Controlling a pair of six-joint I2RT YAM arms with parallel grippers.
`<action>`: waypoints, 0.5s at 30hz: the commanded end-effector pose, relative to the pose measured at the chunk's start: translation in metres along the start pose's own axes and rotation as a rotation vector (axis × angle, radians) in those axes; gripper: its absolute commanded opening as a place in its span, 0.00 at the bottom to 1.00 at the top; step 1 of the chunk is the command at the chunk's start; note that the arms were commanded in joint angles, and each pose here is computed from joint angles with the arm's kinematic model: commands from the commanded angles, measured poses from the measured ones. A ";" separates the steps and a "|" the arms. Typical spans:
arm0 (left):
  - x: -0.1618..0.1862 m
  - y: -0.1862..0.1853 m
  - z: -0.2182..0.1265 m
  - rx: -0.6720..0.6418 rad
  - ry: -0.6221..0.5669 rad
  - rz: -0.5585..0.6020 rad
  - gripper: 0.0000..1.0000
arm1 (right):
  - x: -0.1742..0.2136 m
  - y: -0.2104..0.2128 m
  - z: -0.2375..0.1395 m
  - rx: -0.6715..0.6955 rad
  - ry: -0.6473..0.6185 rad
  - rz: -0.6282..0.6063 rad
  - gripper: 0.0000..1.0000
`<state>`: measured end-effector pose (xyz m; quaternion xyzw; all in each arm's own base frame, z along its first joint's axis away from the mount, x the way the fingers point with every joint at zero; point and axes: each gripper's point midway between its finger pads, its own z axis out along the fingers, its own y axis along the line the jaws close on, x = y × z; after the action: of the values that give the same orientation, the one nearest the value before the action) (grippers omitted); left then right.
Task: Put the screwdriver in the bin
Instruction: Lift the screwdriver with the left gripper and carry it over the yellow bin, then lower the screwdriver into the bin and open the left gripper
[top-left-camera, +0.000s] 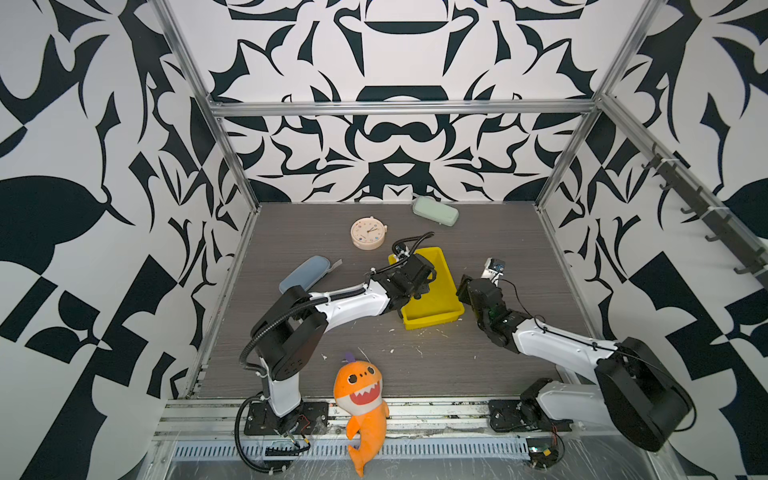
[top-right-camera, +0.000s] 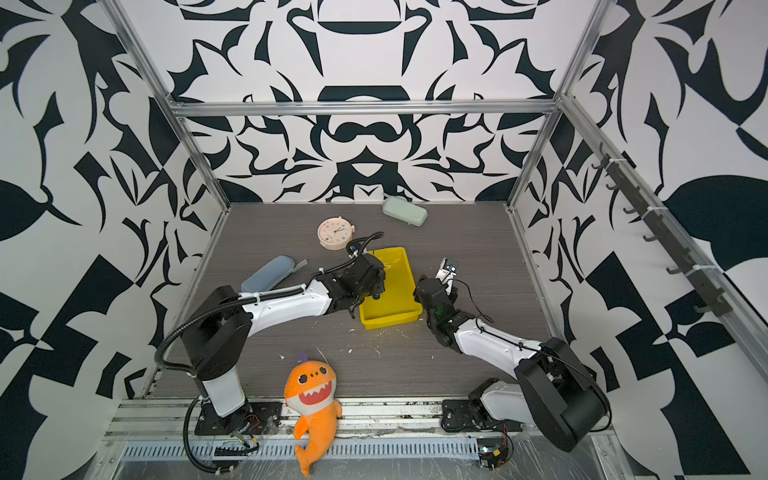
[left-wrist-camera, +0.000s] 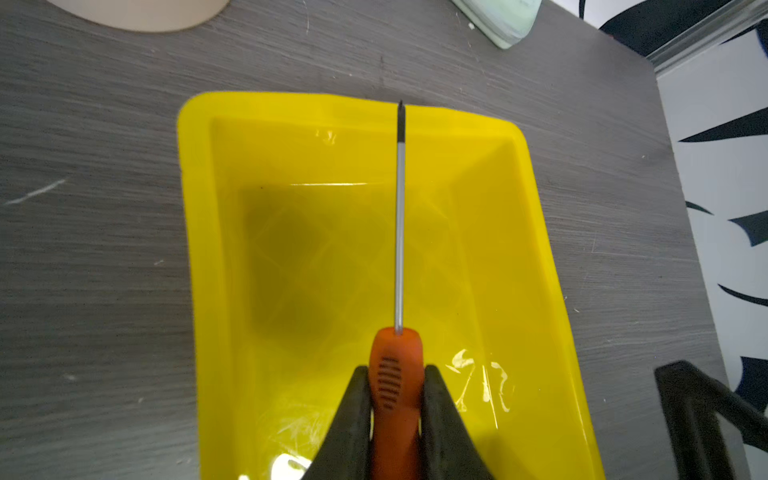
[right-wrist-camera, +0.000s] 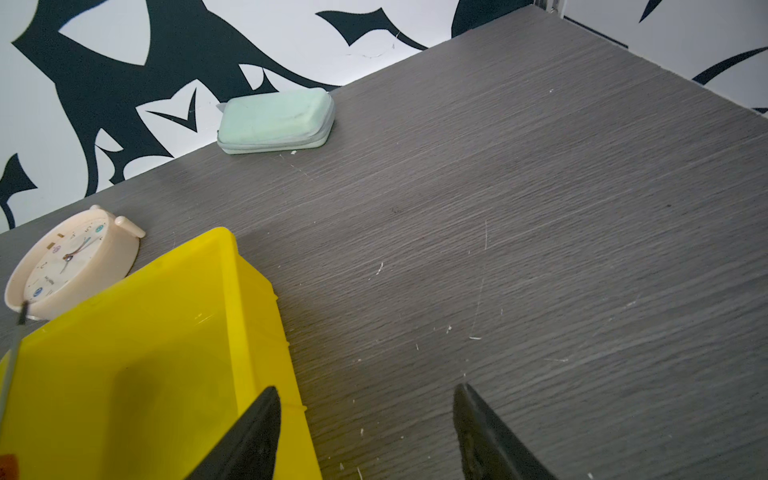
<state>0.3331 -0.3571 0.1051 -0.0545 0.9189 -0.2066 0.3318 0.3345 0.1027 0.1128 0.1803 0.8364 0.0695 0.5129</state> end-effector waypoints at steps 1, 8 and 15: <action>0.009 0.009 0.007 -0.052 0.032 -0.018 0.19 | -0.014 0.001 -0.005 0.003 -0.047 0.027 0.69; 0.022 0.020 0.018 -0.099 0.072 -0.012 0.22 | -0.013 0.000 -0.004 0.009 -0.043 0.026 0.69; 0.018 0.019 0.018 -0.120 0.070 0.015 0.27 | -0.013 -0.001 -0.003 0.012 -0.043 0.025 0.69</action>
<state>0.3293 -0.3533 0.0730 -0.0551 0.9391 -0.1642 0.2967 0.3345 0.1014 0.1137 0.1822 0.8352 0.0669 0.5146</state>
